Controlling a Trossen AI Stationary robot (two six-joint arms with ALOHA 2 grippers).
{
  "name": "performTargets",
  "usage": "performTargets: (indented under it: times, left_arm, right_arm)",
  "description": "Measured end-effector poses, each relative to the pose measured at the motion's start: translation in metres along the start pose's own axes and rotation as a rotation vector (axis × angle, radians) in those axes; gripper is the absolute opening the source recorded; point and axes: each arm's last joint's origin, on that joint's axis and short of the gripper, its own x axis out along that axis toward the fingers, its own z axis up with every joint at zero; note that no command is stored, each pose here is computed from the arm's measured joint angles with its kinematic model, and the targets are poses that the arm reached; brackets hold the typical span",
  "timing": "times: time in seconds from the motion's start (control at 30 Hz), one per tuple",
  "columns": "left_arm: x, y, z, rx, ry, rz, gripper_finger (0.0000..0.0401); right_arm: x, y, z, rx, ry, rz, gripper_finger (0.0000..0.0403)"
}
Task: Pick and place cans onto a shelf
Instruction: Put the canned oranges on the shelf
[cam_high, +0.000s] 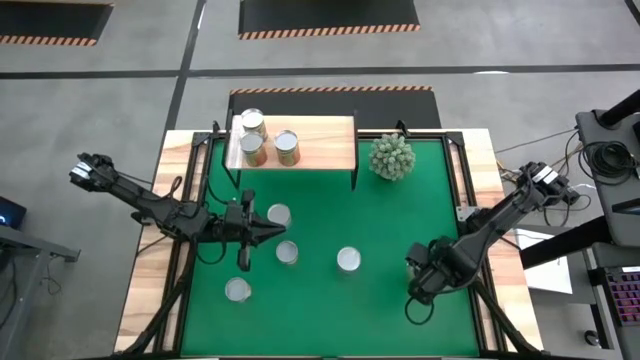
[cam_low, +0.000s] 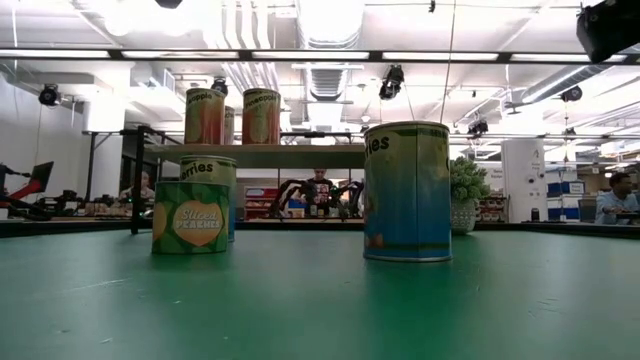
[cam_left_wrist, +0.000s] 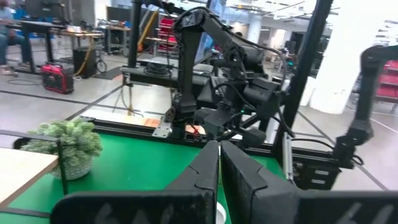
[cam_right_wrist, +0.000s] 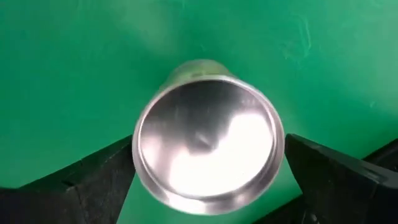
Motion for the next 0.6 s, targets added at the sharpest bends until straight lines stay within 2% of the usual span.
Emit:
performTargets:
  times: [0.17, 0.4, 0.6]
  left_arm:
    - [0.000, 0.001, 0.000, 0.002, -0.003, 0.030, 0.0000]
    - [0.000, 0.001, 0.000, 0.037, -0.002, 0.030, 0.0000]
    - [0.000, 0.001, 0.000, 0.075, -0.002, 0.031, 0.0000]
  right_arm:
    - [0.002, 0.003, 0.003, 0.021, -0.079, 0.006, 0.0372]
    - [0.002, 0.005, 0.004, 0.061, -0.089, 0.020, 0.0299]
    - [-0.014, 0.012, 0.007, 0.077, -0.117, 0.073, 0.0303]
